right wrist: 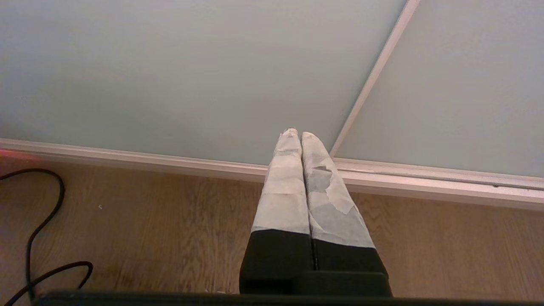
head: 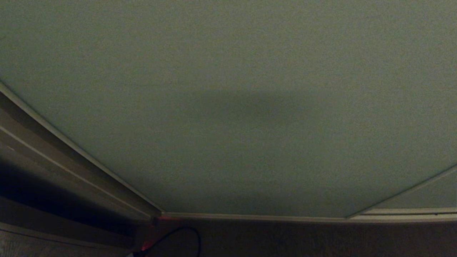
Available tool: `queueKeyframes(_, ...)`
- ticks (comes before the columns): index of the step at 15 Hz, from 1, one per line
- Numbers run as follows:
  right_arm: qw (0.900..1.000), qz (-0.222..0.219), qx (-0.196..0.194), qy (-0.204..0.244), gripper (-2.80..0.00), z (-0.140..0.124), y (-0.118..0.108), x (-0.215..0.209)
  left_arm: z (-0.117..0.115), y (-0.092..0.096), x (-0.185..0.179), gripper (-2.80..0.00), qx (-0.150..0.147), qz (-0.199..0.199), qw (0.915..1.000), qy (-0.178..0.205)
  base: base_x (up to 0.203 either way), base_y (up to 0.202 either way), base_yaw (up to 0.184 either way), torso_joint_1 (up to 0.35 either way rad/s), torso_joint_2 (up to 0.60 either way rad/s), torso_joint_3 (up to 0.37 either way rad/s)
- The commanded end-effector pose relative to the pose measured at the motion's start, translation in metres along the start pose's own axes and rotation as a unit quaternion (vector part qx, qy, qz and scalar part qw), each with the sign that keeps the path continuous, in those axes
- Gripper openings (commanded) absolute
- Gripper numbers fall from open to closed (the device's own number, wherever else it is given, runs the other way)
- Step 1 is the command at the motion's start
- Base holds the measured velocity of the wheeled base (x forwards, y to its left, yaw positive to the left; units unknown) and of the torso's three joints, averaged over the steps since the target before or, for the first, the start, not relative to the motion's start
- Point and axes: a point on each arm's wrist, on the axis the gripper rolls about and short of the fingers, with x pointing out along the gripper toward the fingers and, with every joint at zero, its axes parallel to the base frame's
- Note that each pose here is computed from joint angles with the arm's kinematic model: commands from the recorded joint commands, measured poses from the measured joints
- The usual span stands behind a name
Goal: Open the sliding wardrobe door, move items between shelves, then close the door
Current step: Open the door
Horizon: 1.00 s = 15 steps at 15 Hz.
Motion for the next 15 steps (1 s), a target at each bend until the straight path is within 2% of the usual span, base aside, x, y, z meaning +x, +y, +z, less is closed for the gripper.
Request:
queueKeyframes(1, 1.0, 0.001, -0.001, 0.002, -2.8, -0.001, 0.0, 0.0, 0.032, 0.001, 0.018, -2.8, 0.002, 0.007, 0.9998, -0.017, 0.0, 0.0, 0.0, 0.0, 0.0, 0.0)
queueKeyframes(3, 1.0, 0.001, -0.001, 0.002, -2.8, -0.001, 0.0, 0.0, 0.067, 0.001, 0.034, -2.8, 0.01, 0.031, 0.9974, -0.065, 0.0, 0.0, 0.0, 0.0, 0.0, 0.0)
queueKeyframes(5, 1.0, 0.0, -0.001, 0.003, -2.8, -0.001, 0.0, 0.0, 0.103, -0.001, 0.047, -2.8, 0.023, 0.061, 0.9903, -0.123, 0.0, 0.0, 0.0, 0.0, 0.0, 0.0)
queueKeyframes(6, 1.0, 0.0, 0.0, 0.003, -2.8, -0.001, 0.0, 0.0, 0.113, -0.001, 0.053, -2.8, 0.026, 0.071, 0.9882, -0.133, 0.0, 0.0, 0.0, 0.0, 0.0, 0.0)
queueKeyframes(8, 1.0, 0.001, -0.001, 0.003, -2.8, -0.001, 0.0, 0.0, 0.126, -0.002, 0.061, -2.8, 0.026, 0.088, 0.9841, -0.152, 0.0, 0.0, 0.0, 0.0, 0.0, 0.0)
queueKeyframes(9, 1.0, 0.001, 0.0, 0.003, -2.8, -0.001, 0.0, 0.0, 0.131, -0.002, 0.065, -2.8, 0.026, 0.096, 0.9795, -0.175, 0.0, 0.0, 0.0, 0.0, 0.0, 0.0)
queueKeyframes(11, 1.0, 0.001, 0.0, 0.003, -2.8, -0.001, 0.0, 0.0, 0.135, 0.0, 0.08, -2.8, 0.022, 0.11, 0.974, -0.197, 0.0, 0.0, 0.0, 0.0, 0.0, 0.0)
queueKeyframes(15, 1.0, 0.001, -0.001, 0.003, -2.8, -0.001, 0.0, 0.0, 0.135, 0.007, 0.108, -2.8, 0.023, 0.127, 0.976, -0.175, 0.0, 0.0, 0.0, 0.0, 0.0, 0.0)
